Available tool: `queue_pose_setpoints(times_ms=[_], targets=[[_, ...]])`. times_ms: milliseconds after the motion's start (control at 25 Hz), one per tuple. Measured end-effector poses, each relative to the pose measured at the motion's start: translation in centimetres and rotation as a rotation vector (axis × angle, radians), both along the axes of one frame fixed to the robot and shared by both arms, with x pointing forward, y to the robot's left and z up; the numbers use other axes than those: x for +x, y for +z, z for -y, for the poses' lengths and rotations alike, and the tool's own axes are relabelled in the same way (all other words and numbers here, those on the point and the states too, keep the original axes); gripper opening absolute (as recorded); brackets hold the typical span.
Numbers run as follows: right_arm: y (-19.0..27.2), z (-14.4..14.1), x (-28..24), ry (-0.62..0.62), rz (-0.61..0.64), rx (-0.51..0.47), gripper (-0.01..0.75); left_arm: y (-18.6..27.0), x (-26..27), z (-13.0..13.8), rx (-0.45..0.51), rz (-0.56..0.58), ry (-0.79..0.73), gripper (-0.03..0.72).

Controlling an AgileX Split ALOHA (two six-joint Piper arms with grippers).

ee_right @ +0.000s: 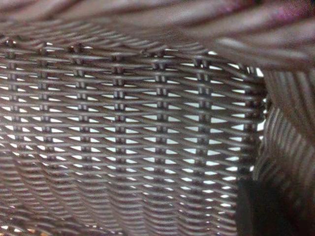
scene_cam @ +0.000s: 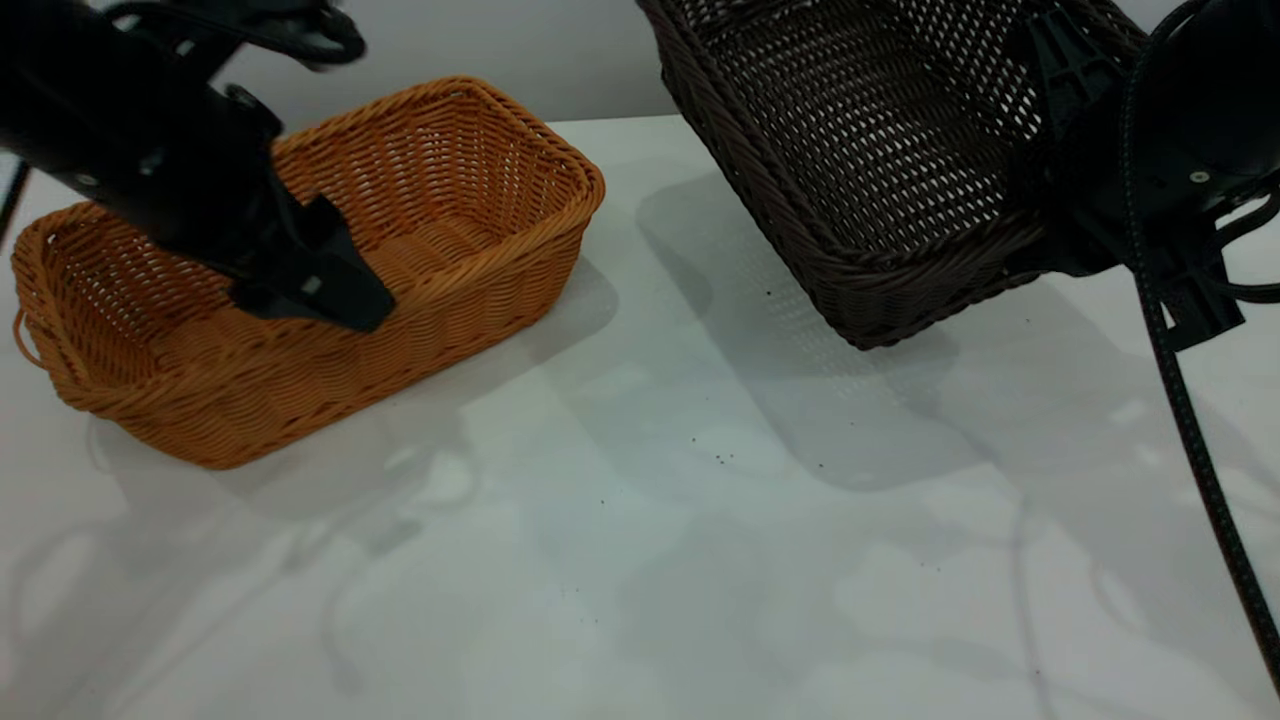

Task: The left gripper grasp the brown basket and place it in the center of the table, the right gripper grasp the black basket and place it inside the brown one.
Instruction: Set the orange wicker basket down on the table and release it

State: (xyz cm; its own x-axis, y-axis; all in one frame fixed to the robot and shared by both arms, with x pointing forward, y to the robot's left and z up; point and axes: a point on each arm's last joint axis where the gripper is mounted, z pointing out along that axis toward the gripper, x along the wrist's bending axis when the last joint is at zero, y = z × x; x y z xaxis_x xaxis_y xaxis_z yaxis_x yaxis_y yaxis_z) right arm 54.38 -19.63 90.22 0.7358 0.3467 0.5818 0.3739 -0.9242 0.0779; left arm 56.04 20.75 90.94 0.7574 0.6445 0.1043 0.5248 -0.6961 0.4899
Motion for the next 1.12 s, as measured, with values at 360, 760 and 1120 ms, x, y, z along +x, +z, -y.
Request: queue_pose_setpoints(times_ms=[360, 760, 1120], targets=[[0.0, 0.9, 0.3, 0.03, 0.016, -0.077, 0.12, -2.6, 1.8, 0.2, 0.022, -0.029, 0.009, 0.447], [3.4, 3.8, 2.1, 0.068, 0.147, -0.112, 0.12, -3.9, 1.4, 0.4, 0.044, -0.068, -0.051, 0.118], [6.5, 3.9, 4.6, 0.255, 0.299, -0.061, 0.12, -4.0, -0.9, 3.5, 0.017, -0.182, -0.28, 0.112]])
